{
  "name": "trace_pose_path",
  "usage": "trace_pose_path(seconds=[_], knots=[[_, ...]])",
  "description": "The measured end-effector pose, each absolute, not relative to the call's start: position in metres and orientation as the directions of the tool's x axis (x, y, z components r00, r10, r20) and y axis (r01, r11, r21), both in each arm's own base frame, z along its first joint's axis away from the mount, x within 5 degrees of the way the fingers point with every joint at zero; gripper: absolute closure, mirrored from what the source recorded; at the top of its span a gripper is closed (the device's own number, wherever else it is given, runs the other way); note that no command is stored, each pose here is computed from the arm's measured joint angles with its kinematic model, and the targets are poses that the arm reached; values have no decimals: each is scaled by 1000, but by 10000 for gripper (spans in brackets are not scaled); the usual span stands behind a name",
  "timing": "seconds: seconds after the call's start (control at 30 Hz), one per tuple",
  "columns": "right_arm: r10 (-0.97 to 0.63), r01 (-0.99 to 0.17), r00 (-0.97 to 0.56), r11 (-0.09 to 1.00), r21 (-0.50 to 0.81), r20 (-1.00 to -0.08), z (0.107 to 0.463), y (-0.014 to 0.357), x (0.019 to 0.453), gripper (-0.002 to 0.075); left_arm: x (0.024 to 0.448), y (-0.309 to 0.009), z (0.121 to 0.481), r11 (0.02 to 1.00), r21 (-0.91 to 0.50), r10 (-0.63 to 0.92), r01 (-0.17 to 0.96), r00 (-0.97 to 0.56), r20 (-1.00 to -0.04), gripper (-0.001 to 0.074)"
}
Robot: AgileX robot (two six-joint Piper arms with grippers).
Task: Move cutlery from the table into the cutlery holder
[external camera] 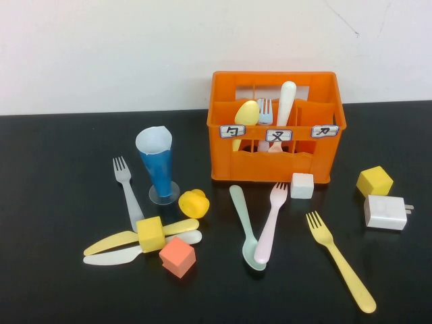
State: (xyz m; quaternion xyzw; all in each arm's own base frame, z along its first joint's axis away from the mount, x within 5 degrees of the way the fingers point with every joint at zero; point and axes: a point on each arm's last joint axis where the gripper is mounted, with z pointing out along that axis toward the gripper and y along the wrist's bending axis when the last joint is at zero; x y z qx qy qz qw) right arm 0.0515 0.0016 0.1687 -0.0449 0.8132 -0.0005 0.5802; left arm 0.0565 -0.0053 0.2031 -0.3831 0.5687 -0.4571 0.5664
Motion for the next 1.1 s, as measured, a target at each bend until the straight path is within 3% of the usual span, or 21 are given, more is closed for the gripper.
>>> trace_pose_path(seconds=[0.13,0.2,0.4,0.53,0.73,0.93,1.1], knots=[[-74,-72,-323,996,-53,-944,169,2,51,729,56,-3,205,303,-948,-951,99,-30,-307,736],[-74,-72,-323,996,-53,-944,169,2,51,729,56,-6,207,367,-925,-925,95,-64,-373,736],[-74,-72,-323,996,-53,-944,169,2,51,729,53,-23,260,714,-691,-642,114,-287,-711,736],[-74,-72,-323,996,-53,-944,169,2,51,729,65,-23,294,900,-426,-343,88,-458,-820,736],[-74,-72,-323,996,-53,-944,169,2,51,729,104,-20,328,980,-164,-47,111,-674,-737,736],[-74,-72,-323,996,-53,-944,169,2,51,729,156,-28,339,976,-100,90,191,-782,-616,736],[-74,-72,-323,996,-53,-944,169,2,51,729,193,-57,324,947,-45,253,319,-824,-507,736]])
